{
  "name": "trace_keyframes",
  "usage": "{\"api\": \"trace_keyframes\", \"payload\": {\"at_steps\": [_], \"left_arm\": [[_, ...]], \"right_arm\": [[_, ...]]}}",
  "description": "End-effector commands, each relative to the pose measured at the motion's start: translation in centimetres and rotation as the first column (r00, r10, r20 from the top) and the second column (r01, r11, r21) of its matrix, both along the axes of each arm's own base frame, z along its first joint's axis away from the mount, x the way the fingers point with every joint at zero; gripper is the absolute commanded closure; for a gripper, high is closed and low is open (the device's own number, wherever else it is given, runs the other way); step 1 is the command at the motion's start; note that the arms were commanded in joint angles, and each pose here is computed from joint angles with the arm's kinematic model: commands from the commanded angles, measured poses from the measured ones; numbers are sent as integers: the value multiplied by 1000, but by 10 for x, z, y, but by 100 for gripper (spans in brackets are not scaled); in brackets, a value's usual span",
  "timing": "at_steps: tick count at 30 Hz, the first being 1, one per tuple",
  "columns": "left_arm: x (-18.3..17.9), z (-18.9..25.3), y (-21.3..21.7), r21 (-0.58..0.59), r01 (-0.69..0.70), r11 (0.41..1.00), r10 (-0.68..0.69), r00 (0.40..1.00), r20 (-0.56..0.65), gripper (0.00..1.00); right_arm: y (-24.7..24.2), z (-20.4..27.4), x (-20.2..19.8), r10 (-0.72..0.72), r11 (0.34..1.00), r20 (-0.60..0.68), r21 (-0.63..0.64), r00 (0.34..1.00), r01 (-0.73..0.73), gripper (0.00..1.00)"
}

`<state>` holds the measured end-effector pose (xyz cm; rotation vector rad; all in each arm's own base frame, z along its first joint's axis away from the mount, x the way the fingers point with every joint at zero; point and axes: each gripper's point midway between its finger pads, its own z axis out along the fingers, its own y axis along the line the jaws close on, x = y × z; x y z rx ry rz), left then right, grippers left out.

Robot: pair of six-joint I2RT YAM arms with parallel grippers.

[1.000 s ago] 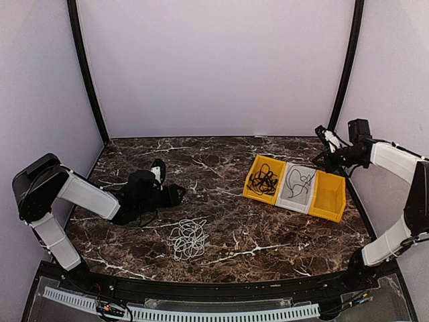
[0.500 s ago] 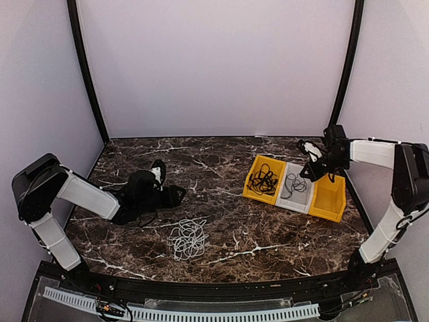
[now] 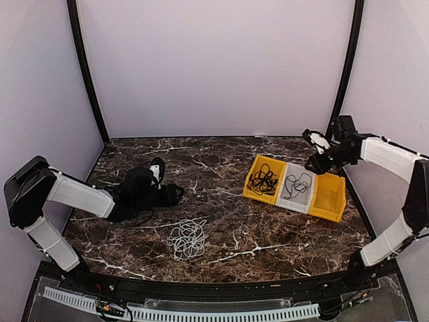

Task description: Untangle the cables

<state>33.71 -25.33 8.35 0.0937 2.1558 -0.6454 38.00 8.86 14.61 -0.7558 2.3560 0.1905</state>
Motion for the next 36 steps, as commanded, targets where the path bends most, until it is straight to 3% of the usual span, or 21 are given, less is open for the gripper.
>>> {"api": "trace_keyframes", "payload": {"at_steps": [1, 7, 14, 20, 24, 30, 36], "left_arm": [[4, 28, -2, 21, 20, 1000, -21, 999, 40, 39], [-6, 34, 1, 41, 46, 998, -47, 999, 20, 38], [-27, 34, 12, 39, 67, 997, -67, 998, -19, 38], [-50, 22, 20, 23, 97, 995, -95, 993, -70, 38], [-63, 6, 22, 23, 114, 993, -109, 982, -151, 38], [-74, -9, 36, 17, 63, 998, -58, 980, -192, 38], [-87, -23, 44, 0, 35, 999, -34, 967, -254, 40]], "right_arm": [[-5, 37, -9, -2, 1000, 103, -28, 995, 5, 60], [52, 57, -39, 246, 962, 147, 81, 958, -259, 59], [145, 61, -66, 534, 825, 155, 120, 831, -553, 59], [235, 31, -94, 717, 683, 43, 156, 695, -714, 62], [288, -2, -115, 792, 604, -76, 233, 605, -762, 64], [343, -19, -145, 856, 511, -152, 397, 495, -762, 60], [371, -45, -170, 874, 486, -228, 416, 429, -769, 60]]}}
